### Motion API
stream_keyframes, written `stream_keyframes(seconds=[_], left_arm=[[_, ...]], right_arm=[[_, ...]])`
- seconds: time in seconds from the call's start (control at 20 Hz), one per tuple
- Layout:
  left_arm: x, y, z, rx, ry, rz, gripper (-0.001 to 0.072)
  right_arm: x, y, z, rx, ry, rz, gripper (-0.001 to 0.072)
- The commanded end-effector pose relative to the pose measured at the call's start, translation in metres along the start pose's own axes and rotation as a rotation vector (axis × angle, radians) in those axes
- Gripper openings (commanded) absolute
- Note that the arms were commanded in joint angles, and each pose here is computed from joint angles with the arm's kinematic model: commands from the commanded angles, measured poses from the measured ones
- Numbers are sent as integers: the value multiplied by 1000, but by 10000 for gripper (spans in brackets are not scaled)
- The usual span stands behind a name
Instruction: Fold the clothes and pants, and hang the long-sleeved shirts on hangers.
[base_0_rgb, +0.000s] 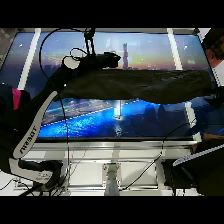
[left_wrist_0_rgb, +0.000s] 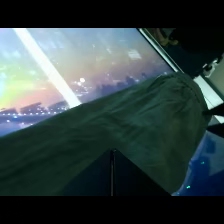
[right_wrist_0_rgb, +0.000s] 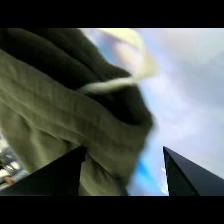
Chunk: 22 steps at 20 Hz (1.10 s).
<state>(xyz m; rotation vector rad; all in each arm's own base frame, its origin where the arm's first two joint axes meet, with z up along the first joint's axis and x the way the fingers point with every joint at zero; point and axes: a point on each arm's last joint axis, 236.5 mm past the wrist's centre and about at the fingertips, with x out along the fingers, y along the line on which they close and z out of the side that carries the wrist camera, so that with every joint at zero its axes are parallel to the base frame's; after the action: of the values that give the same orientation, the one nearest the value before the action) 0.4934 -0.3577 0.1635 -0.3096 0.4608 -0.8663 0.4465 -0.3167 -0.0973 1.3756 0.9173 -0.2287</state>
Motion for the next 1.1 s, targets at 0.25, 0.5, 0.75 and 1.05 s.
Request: stream_keyframes(seconds=[0.25,0.5,0.75,1.05], left_arm=[[6,-2,-7,-56,11,-4,9],[65,-30,-69,-374,72,-41,8],[147,-100,-113,-368,58,-99,5],[203,-76,-183,-659,121,-62,5]], right_arm=[[33,23,23,-15,-116,49,20],[18,43,18,-65,-116,64,23],[13,64,3,-120,-84,70,23],[14,85,-29,-246,8,70,23]])
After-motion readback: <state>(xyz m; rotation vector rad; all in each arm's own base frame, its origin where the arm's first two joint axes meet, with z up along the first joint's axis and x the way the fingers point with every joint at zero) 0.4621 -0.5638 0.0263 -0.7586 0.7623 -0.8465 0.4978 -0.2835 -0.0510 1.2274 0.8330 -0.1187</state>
